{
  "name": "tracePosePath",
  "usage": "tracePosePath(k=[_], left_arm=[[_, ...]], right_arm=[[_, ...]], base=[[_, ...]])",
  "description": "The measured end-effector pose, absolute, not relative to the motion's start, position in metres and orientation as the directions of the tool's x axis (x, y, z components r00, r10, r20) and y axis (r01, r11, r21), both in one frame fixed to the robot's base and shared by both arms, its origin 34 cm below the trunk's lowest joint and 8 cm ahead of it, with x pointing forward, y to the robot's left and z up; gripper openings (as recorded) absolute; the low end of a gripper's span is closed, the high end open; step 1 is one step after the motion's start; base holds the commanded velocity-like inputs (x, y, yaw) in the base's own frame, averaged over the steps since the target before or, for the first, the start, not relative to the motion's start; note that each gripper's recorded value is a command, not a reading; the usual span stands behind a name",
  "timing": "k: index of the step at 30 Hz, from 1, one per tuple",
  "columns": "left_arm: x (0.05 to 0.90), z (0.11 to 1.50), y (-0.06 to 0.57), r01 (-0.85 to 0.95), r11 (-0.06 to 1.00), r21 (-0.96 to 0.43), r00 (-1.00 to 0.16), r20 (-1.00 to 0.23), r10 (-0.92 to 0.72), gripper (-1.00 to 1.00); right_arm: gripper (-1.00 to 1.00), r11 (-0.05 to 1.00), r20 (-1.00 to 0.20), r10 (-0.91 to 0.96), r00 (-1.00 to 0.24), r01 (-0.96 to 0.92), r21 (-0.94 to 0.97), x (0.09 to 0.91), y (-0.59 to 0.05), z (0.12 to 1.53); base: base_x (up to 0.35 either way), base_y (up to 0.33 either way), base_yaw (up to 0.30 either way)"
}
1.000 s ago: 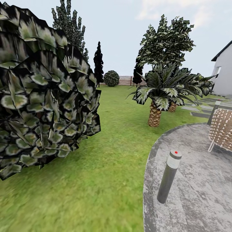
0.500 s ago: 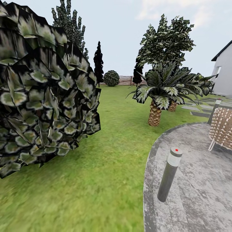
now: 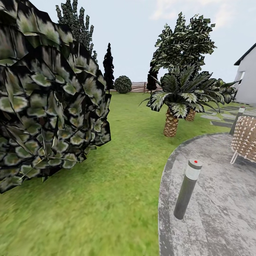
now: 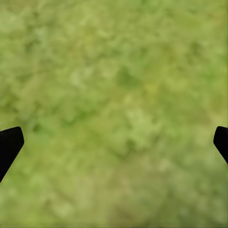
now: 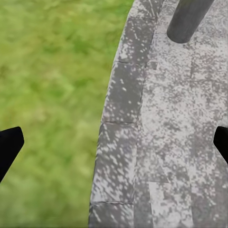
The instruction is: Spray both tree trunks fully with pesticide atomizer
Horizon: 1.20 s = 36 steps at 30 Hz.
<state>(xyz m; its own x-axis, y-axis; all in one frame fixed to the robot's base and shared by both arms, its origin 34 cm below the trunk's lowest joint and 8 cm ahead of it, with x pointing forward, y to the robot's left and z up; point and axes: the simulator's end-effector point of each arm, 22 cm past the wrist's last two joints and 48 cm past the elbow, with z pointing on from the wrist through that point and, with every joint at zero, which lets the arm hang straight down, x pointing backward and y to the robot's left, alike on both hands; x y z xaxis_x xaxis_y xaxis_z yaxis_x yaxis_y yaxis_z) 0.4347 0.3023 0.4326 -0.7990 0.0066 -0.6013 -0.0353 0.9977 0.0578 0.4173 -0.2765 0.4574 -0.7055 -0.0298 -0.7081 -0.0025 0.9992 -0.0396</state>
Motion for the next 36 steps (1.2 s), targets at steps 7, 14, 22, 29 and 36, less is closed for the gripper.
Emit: tracePosePath(k=[7,14,22,29,36], left_arm=[[0.429,0.416,0.302,-0.034,0.998,0.058,-0.806,-0.592,0.007,1.0],[0.424,0.399,0.302,-0.033,0.998,0.059,-0.812,-0.583,0.008,1.0],[0.418,0.379,0.302,-0.032,0.998,0.059,-0.819,-0.573,0.007,1.0],[0.411,0.362,0.302,-0.032,0.998,0.06,-0.826,-0.563,0.007,1.0],[0.405,0.344,0.302,-0.031,0.998,0.06,-0.832,-0.554,0.007,1.0]], right_arm=[[1.0,0.999,-0.7,-0.03,-0.713,-0.004,-0.039,0.412,-0.276,0.441],[1.0,0.999,-0.693,-0.03,-0.721,-0.004,-0.039,0.407,-0.276,0.424],[1.0,0.999,-0.683,-0.03,-0.729,-0.005,-0.039,0.401,-0.276,0.405],[1.0,0.999,-0.676,-0.03,-0.737,-0.005,-0.039,0.396,-0.276,0.387],[1.0,0.999,-0.667,-0.03,-0.744,-0.005,-0.039,0.39,-0.276,0.37]], base=[[0.0,0.0,0.0],[0.0,0.0,0.0],[0.0,0.0,0.0],[0.0,0.0,0.0],[0.0,0.0,0.0]])
